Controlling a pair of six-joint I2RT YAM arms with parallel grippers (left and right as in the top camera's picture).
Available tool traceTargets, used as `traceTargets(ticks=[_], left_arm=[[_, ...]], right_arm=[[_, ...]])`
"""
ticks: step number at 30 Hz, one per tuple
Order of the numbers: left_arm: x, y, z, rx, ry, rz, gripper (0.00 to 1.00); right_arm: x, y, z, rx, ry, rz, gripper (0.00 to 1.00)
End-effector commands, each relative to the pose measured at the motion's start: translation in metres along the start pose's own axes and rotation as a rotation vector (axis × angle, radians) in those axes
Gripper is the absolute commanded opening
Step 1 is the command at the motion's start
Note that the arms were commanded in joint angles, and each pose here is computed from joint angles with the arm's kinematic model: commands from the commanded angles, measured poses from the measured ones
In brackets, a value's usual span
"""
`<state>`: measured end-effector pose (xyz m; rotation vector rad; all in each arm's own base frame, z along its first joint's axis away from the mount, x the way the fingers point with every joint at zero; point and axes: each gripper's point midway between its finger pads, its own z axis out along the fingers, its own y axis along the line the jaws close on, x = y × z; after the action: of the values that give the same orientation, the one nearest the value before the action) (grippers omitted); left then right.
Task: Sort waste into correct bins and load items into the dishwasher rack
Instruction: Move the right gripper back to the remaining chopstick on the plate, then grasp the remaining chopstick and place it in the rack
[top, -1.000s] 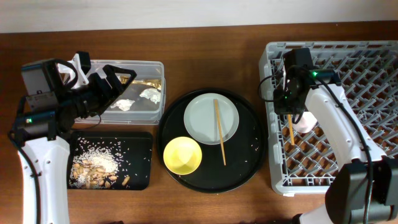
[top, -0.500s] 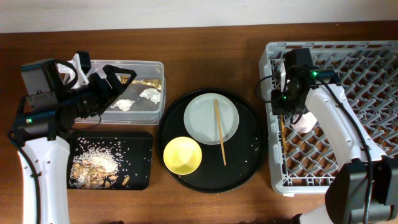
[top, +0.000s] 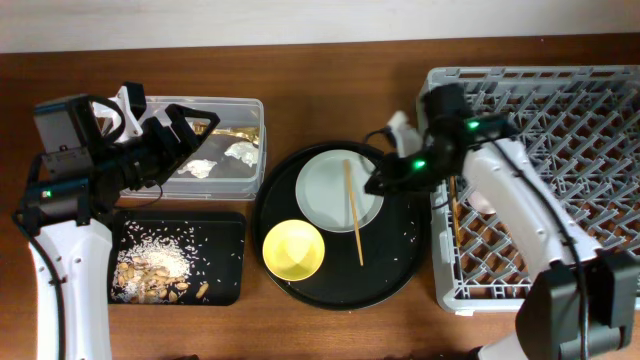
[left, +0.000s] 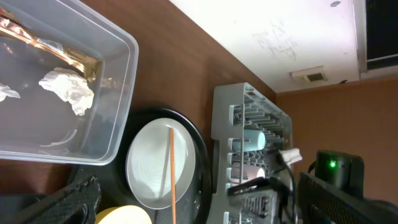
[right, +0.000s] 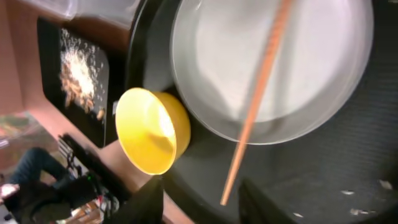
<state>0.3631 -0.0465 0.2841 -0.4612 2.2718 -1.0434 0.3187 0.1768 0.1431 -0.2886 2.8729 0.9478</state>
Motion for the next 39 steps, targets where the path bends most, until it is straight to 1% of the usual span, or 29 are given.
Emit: traceTargets(ticks=[1, 4, 7, 12, 18, 25, 30, 39], left_arm=[[-0.002, -0.002, -0.002, 0.007, -0.004, -0.003, 0.99], [-0.002, -0.002, -0.002, 0.007, -0.005, -0.003, 0.99], [-0.002, -0.002, -0.002, 0.007, -0.005, -0.003, 0.99], [-0.002, -0.002, -0.002, 0.007, -0.005, -0.003, 0.99], [-0.002, -0.002, -0.002, 0.007, -0.005, -0.003, 0.99], [-0.002, -0.002, -0.002, 0.007, -0.005, -0.003, 0.99], [-0.002, -0.002, -0.002, 0.007, -0.005, -0.003, 0.99], [-0.002, -0.002, -0.002, 0.007, -0.005, -0.003, 0.99]], right_arm=[[0.008, -0.007, 0.020, 0.171, 0.023, 0.054, 0.34], [0.005, -0.010, 0.028, 0.312, -0.022, 0.087, 0.33], [0.002, -0.007, 0.034, 0.391, -0.066, 0.084, 0.33], [0.001, -0.006, 0.051, 0.492, -0.124, -0.006, 0.34], [0.007, -0.021, 0.080, 0.491, -0.165, -0.040, 0.34], [0.010, -0.039, 0.100, 0.469, -0.221, -0.048, 0.35], [0.014, -0.047, 0.105, 0.478, -0.230, -0.049, 0.34], [0.005, -0.048, 0.105, 0.485, -0.281, -0.059, 0.35]])
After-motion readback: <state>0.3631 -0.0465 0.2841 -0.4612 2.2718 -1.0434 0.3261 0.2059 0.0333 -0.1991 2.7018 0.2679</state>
